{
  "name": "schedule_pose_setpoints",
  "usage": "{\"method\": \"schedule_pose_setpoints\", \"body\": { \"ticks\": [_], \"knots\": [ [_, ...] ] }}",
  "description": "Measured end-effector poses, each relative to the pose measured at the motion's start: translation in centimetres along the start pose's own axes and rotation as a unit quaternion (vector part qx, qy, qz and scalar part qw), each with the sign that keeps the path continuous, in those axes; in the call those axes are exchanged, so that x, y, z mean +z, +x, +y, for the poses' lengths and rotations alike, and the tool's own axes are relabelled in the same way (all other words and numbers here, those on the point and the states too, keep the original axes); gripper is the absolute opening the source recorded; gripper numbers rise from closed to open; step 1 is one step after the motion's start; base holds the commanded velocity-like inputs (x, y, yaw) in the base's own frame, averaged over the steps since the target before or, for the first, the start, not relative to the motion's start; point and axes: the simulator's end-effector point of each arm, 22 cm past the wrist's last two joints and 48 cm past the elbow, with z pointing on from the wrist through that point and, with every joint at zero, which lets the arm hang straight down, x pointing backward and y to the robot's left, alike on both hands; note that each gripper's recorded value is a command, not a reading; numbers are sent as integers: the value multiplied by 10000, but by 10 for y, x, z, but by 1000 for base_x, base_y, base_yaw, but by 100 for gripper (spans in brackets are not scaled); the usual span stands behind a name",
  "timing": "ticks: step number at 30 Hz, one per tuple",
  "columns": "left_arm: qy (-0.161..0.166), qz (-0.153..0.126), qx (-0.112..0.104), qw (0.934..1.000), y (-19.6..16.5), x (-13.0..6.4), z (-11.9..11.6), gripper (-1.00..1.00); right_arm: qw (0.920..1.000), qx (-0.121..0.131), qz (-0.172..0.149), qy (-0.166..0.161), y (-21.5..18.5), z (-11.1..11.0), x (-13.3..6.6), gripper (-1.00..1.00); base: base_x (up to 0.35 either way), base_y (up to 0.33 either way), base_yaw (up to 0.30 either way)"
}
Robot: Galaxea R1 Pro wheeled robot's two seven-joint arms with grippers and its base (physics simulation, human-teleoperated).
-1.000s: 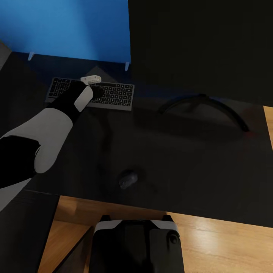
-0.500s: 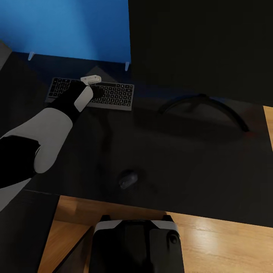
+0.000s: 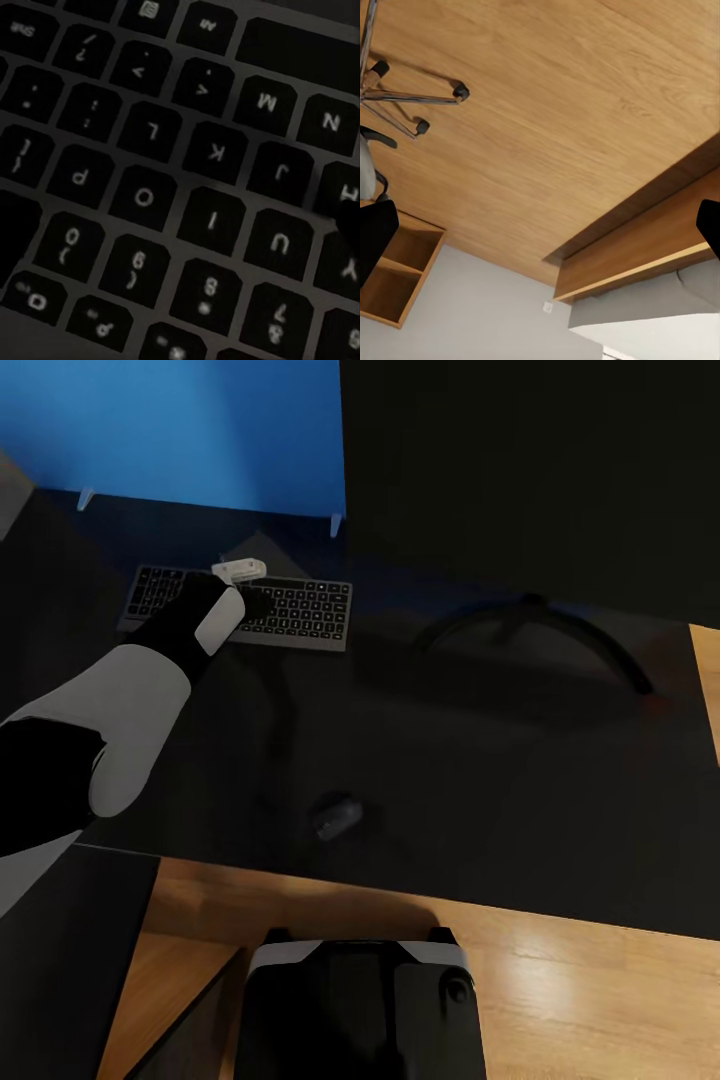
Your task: In the bedroom, organize the workspace by keeping the computer under the desk, ensuring the monitor is on the desk, placing the keyboard on the desk next to the monitor, placing the mouse on the desk next to the keyboard, moving the folder from the swivel chair onto the desk next to the mouse, stacking the notebook on top of the folder with the pen on top of the notebook, and positioning the swivel chair next to the desk.
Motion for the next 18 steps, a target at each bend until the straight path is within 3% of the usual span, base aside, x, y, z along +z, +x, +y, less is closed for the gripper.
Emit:
{"method": "schedule_pose_setpoints", "body": {
  "ticks": [18],
  "knots": [
    [1,7,-33,10000,0,1,1,100,10000,5,4,0,0,0,0,100,-142,0,0]
  ]
}}
